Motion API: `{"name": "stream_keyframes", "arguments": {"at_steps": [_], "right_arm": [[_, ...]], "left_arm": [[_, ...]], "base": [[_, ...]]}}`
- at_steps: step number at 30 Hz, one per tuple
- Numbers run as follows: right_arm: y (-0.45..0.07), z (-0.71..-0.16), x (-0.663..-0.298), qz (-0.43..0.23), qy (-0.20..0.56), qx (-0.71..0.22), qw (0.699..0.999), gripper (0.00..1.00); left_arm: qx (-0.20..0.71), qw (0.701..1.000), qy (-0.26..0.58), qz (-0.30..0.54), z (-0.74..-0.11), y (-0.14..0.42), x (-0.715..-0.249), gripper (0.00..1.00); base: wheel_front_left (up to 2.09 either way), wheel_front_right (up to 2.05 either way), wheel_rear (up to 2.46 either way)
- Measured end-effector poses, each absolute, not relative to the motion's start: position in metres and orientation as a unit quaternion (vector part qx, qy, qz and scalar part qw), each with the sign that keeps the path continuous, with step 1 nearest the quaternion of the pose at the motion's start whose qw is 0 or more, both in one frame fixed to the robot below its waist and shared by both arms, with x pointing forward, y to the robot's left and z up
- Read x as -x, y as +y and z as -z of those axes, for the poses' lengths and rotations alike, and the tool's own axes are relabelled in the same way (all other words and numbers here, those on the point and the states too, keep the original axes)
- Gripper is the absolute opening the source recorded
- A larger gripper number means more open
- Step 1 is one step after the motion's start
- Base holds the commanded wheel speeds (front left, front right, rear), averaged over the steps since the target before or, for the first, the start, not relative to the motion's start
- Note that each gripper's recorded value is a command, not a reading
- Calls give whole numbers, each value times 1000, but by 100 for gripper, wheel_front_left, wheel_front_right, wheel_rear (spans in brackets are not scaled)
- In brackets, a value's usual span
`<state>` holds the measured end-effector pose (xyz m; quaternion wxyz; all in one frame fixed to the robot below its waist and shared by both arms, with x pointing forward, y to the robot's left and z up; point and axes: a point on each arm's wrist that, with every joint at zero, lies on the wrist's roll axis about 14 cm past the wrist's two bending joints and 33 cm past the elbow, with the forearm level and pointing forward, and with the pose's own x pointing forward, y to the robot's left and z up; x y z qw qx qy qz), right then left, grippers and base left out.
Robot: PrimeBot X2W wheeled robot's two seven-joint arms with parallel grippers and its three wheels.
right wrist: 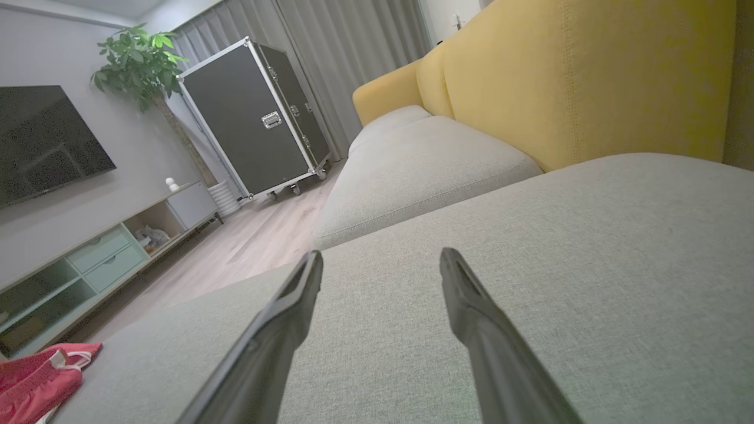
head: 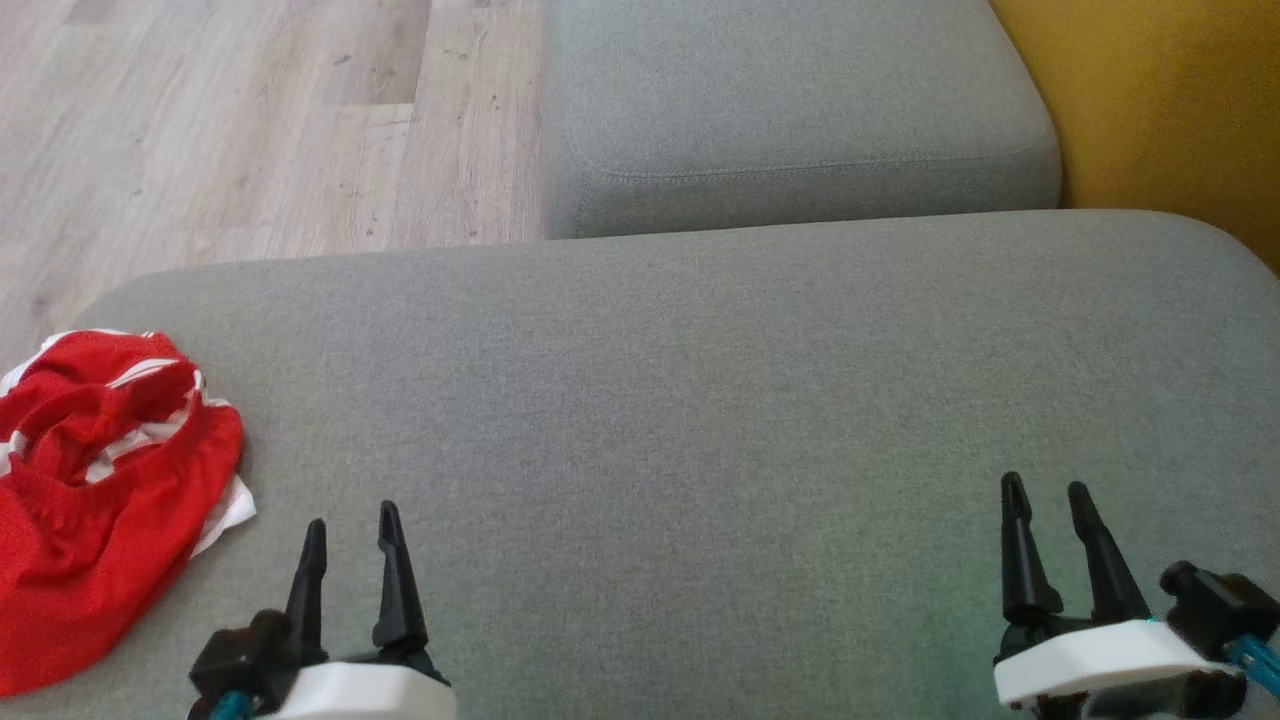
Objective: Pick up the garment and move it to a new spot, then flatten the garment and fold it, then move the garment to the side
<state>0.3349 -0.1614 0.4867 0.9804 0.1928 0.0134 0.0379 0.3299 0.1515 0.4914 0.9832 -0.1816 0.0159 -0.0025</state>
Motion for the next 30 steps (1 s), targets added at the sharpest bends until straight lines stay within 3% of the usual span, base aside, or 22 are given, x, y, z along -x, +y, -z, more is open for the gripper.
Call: {"name": "stream_keyframes", "arguments": {"at_steps": [30], "right_arm": [[-129, -495, -328, -109, -21, -11, 994, 100]], "left_arm": [[-7, 999, -33, 24, -501, 143, -318, 100]], "base": [[0, 0, 0]]}}
